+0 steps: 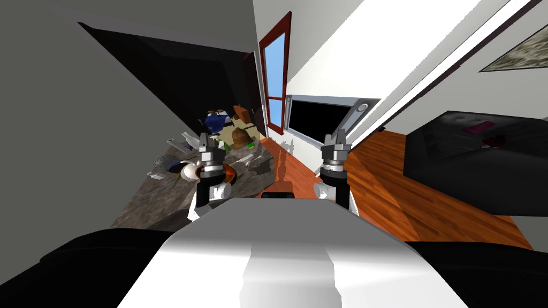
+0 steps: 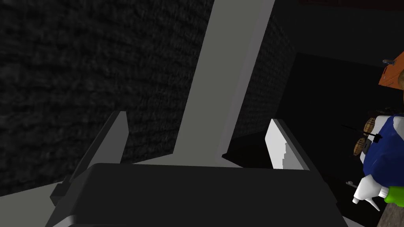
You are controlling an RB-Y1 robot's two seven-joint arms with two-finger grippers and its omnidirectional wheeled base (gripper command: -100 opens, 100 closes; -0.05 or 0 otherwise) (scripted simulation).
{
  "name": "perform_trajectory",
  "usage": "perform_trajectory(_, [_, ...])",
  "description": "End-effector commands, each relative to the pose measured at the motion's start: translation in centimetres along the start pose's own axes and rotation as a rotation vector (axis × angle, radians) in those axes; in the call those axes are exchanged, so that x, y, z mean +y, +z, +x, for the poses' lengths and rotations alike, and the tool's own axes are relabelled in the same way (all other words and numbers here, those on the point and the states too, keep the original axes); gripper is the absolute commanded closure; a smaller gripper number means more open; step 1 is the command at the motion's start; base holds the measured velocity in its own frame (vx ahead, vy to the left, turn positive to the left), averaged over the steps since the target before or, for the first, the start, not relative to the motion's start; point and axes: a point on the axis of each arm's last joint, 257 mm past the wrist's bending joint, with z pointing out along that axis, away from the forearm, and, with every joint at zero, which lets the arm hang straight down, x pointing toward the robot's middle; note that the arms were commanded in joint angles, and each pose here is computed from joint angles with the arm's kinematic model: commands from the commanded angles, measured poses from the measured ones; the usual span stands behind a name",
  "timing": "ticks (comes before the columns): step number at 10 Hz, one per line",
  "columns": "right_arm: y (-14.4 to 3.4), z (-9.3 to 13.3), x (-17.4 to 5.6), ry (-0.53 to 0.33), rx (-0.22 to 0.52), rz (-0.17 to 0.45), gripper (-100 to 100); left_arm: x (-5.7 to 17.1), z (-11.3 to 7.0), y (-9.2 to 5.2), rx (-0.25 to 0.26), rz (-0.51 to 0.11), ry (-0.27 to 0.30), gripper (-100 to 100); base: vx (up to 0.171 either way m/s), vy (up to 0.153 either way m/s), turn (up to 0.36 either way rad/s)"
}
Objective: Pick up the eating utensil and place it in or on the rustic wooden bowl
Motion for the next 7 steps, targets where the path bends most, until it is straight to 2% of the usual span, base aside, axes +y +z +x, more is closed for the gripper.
perform_trajectory(1, [0.0, 0.0, 0.0, 0.0, 0.0, 0.0, 0, 1.2, -1.0, 0.1, -0.006, -0.047, 0.005, -100, 0.014, -0.055, -0.028])
perform_trajectory(4, [0.0, 0.0, 0.0, 0.0, 0.0, 0.0, 0, 2.7, -2.0, 0.3, -0.012, -0.109, 0.008, -100, 0.01, -0.053, -0.013])
perform_trajectory(5, [0.0, 0.0, 0.0, 0.0, 0.0, 0.0, 0, 3.2, -3.0, 0.5, -0.018, -0.132, 0.01, -100, 0.007, -0.054, -0.026])
perform_trajectory(7, [0.0, 0.0, 0.0, 0.0, 0.0, 0.0, 0, 4.1, -3.0, 0.4, -0.019, -0.164, 0.01, -100, 0.007, -0.034, -0.006])
